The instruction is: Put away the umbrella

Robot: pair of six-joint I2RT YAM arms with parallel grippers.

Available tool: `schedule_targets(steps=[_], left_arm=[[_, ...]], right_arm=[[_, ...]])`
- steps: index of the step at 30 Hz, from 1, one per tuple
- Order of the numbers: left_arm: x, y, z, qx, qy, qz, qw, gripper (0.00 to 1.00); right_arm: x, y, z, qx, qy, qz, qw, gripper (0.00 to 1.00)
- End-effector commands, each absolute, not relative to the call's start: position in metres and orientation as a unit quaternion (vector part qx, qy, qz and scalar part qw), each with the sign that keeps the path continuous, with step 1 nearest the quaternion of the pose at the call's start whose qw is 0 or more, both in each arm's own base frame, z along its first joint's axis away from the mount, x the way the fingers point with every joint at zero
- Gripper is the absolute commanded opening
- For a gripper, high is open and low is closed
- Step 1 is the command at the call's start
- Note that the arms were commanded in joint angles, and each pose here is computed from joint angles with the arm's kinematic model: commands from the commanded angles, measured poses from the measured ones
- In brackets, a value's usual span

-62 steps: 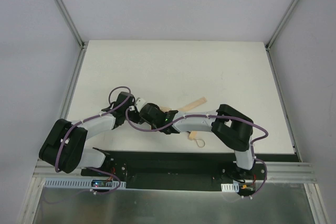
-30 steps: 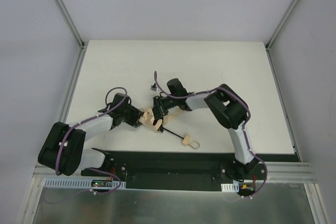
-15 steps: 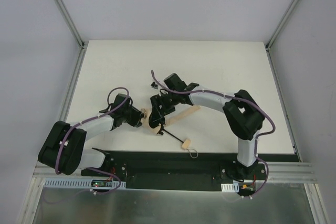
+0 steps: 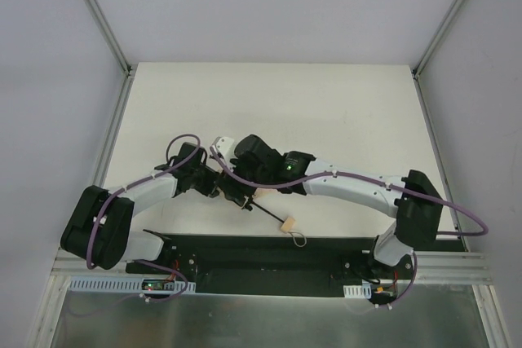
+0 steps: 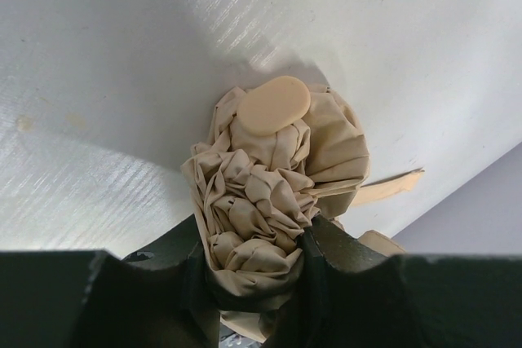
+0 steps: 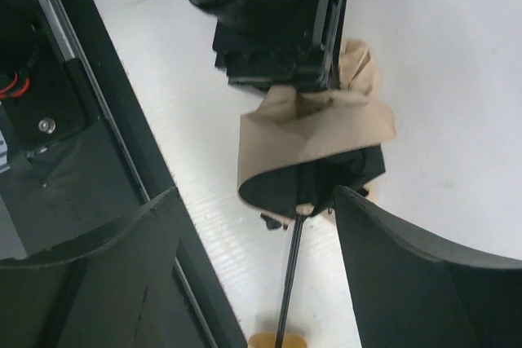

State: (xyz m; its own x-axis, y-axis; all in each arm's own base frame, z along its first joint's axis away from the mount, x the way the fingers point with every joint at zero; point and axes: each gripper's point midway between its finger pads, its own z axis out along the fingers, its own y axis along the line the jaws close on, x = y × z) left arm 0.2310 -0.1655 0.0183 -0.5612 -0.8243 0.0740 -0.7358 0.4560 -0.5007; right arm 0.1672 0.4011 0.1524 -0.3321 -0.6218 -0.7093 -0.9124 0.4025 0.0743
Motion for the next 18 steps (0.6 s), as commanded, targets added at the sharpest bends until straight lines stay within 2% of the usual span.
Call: schedule_targets(steps=[1, 7, 12, 14, 18], left_arm=[[0.197, -0.146, -0.008, -0.458, 0.873, -0.161, 0.049, 0.00], [0.196, -0.147, -0.004, -0.468, 0.868, -0.160, 0.042, 0.00], [0.201, -0.149, 0.002, -0.472, 0.865, -0.164, 0.041, 0.00], [0.202, -0.149, 0.003, -0.474, 0.864, -0.165, 0.041, 0.00], [0.203, -0.152, 0.004, -0.480, 0.860, -0.169, 0.035, 0.00]], right_arm=[[0.187, 0.427, 0.164, -0.512, 0.742, 0.253, 0.352, 0.77], [0.201, 0.431, 0.107, -0.563, 0.738, 0.192, 0.319, 0.78], [0.207, 0.393, 0.046, -0.555, 0.772, 0.110, 0.288, 0.75], [0.200, 0.374, 0.021, -0.546, 0.788, 0.102, 0.267, 0.73], [0.190, 0.373, -0.005, -0.519, 0.811, 0.127, 0.238, 0.66]])
